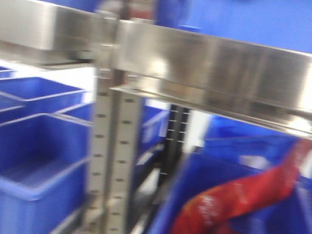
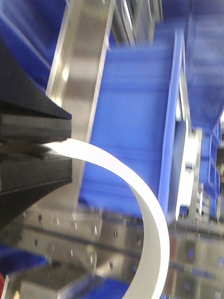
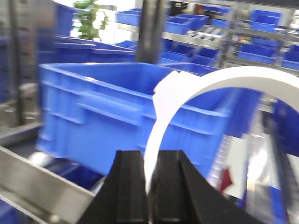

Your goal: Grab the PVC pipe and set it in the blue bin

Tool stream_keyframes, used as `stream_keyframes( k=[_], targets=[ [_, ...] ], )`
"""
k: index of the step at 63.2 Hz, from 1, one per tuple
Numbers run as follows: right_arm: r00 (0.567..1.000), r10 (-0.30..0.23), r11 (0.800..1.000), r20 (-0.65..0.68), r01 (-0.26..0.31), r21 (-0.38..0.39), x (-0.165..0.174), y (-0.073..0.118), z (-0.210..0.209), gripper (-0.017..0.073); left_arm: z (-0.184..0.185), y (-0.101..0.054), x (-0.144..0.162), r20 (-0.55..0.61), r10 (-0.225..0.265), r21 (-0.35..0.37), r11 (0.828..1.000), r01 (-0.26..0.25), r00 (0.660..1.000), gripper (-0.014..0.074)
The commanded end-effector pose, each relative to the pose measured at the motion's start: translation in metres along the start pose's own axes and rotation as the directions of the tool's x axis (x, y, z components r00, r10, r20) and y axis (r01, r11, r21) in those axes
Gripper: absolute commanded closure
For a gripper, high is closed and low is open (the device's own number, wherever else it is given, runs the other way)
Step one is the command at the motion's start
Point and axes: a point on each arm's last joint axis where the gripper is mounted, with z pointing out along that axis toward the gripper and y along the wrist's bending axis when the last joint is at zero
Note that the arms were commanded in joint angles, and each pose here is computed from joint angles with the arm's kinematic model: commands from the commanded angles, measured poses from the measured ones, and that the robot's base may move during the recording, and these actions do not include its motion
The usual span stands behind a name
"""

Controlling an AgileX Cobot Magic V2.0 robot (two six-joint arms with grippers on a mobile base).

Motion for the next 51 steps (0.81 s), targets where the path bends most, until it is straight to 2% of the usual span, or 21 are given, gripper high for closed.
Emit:
stream_keyframes(
  k=[1,51],
  targets=[
    [1.000,0.001,1.000,0.031,-0.002,0.006,-0.0032,-0.0005,-0.0014,0.0721,-0.0014,-0.0004,-0.0036,0.034,-0.010,0.004,1.000,0.009,0.999,0.0705],
    [1.000,0.001,1.000,0.031,-0.002,0.006,-0.0032,-0.0005,-0.0014,0.0721,-0.0014,-0.0004,-0.0036,0.034,-0.010,0.004,1.000,0.009,0.999,0.0705]
  ],
)
